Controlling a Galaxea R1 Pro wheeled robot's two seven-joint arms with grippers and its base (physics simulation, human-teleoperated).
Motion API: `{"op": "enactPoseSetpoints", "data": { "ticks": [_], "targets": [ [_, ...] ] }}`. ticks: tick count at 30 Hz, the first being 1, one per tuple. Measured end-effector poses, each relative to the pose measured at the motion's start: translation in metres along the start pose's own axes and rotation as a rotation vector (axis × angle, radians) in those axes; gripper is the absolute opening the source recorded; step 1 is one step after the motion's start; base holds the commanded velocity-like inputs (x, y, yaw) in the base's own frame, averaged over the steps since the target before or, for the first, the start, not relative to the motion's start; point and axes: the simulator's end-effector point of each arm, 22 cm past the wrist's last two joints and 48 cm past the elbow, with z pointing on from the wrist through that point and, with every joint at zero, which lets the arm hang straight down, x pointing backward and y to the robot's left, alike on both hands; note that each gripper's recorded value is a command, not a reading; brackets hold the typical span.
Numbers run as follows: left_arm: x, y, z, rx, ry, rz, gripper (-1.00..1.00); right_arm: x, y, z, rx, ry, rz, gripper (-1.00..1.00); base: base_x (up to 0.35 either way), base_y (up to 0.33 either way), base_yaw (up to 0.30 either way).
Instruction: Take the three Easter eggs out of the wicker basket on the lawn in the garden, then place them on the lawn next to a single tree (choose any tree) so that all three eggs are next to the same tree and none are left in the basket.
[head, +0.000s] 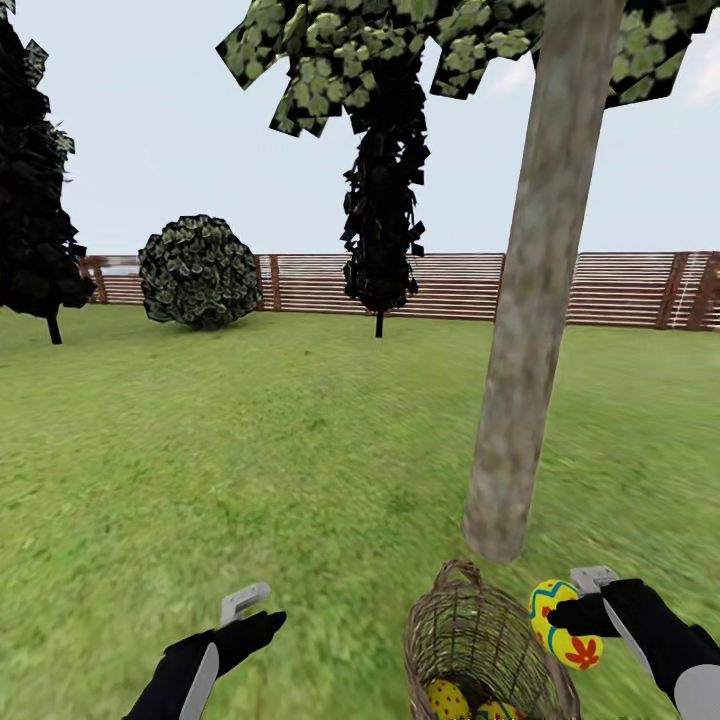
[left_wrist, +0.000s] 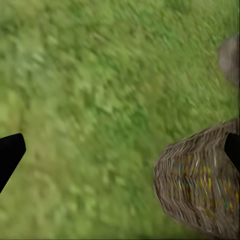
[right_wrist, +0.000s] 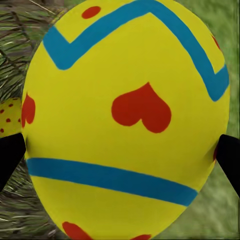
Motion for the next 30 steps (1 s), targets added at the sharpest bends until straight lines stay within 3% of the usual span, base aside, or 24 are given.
{"op": "enactPoseSetpoints", "data": {
  "ticks": [30],
  "targets": [
    [-0.04, -0.027, -0.035, 0.003, 0.004, -0.002, 1.0, -0.038, -0.015, -0.049, 0.008, -0.001, 0.006, -1.0, 0.0, 0.0, -0.3]
  ]
}}
